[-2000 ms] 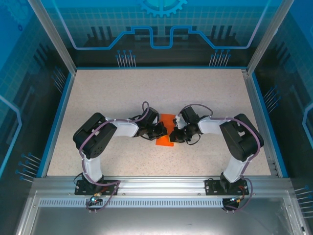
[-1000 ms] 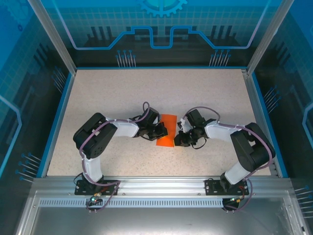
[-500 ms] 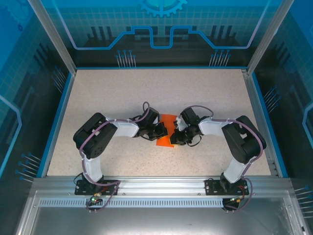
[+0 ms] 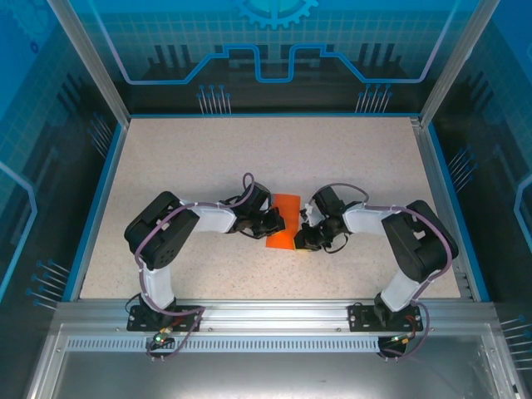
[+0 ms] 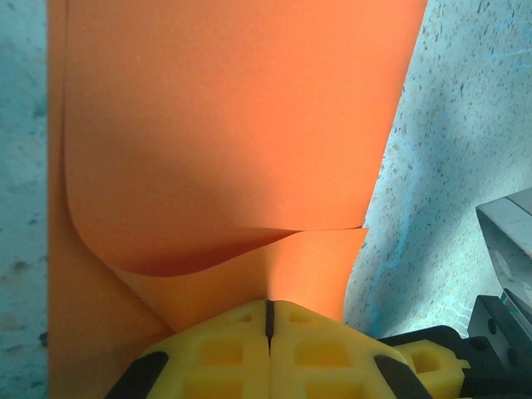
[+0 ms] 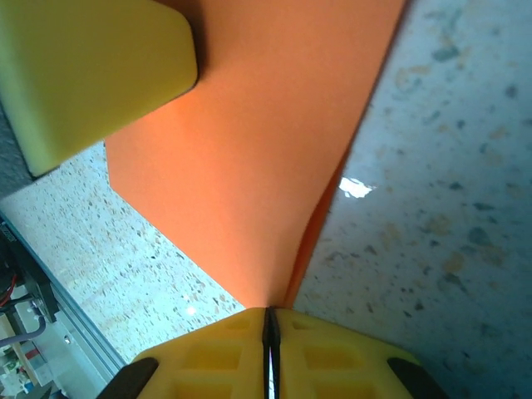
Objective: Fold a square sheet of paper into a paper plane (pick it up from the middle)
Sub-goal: Fold the triangle a second time at the center of the table.
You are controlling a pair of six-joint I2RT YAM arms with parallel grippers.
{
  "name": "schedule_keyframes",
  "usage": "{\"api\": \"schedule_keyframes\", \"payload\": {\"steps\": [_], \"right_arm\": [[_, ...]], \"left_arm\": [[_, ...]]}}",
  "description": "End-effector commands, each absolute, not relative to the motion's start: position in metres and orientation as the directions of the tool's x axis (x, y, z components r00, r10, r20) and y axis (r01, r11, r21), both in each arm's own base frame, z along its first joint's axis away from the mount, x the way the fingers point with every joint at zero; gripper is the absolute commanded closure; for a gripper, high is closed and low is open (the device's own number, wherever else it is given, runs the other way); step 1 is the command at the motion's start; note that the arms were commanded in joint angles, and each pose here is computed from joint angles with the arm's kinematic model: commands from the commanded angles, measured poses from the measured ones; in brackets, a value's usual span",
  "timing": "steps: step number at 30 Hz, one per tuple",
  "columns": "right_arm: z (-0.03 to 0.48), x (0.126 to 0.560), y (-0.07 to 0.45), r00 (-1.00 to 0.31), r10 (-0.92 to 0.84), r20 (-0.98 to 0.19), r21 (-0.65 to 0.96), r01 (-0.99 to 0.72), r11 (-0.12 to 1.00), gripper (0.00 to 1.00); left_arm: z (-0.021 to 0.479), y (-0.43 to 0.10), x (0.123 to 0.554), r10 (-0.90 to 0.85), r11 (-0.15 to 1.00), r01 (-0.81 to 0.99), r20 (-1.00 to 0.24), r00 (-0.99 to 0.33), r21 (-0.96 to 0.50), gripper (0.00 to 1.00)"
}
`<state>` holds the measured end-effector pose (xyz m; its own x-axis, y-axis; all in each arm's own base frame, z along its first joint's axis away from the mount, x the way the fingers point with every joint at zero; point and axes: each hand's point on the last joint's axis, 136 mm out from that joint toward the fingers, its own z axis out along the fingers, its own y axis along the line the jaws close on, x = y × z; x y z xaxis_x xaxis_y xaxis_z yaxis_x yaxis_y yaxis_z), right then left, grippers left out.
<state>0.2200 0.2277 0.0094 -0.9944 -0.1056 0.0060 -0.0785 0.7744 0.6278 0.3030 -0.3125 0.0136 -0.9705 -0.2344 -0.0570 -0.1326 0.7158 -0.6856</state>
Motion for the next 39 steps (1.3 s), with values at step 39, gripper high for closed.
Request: {"api": "schedule_keyframes", "payload": {"steps": [39], "right_arm": [[-0.024, 0.211, 0.217, -0.990, -0.040, 0.133, 0.575, 0.044, 0.817, 0.98]], "left_arm": [[-0.003, -0.277, 0.317, -0.284, 0.770, -0.175, -0.085, -0.955, -0.614, 0.92]]}}
